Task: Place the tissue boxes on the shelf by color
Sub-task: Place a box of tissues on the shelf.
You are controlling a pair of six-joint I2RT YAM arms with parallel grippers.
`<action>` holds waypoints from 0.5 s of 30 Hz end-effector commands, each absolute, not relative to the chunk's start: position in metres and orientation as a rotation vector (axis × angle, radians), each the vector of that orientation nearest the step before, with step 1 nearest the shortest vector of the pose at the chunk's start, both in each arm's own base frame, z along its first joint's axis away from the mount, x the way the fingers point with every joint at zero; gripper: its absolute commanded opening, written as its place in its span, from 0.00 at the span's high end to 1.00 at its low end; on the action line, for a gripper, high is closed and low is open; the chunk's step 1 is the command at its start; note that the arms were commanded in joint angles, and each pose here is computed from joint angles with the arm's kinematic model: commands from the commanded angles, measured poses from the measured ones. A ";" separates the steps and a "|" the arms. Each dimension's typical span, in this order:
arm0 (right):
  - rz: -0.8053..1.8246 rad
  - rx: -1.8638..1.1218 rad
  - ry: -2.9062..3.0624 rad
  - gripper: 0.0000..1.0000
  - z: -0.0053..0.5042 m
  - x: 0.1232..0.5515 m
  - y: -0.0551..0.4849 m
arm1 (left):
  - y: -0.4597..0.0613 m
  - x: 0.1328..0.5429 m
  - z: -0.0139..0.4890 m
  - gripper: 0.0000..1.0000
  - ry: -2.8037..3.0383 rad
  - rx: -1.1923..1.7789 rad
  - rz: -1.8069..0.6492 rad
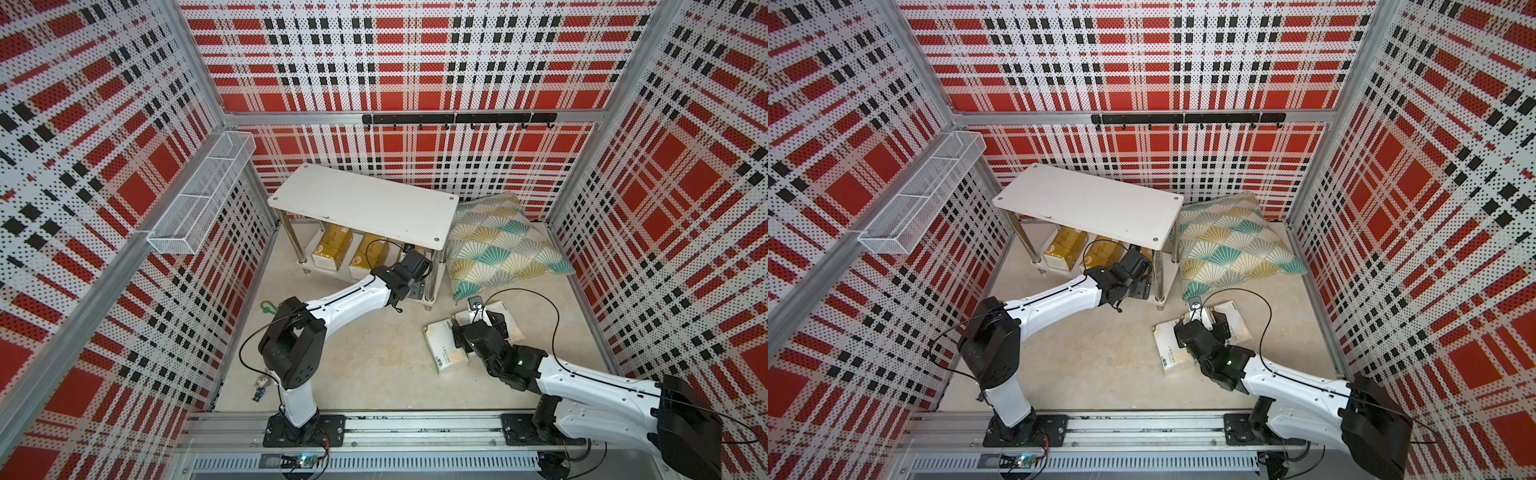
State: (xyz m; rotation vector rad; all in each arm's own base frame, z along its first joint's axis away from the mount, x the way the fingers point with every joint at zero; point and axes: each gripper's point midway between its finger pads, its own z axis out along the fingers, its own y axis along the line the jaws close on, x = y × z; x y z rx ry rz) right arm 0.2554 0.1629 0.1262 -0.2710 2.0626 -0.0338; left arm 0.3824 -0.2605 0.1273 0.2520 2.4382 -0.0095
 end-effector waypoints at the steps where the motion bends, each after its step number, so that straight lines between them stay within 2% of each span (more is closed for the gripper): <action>1: -0.015 -0.239 2.040 0.00 0.139 0.256 0.162 | -0.264 0.398 0.138 0.16 2.392 0.229 -0.041; 15: -0.017 -0.237 2.044 0.00 0.138 0.256 0.161 | -0.267 0.415 0.132 0.17 2.384 0.244 -0.057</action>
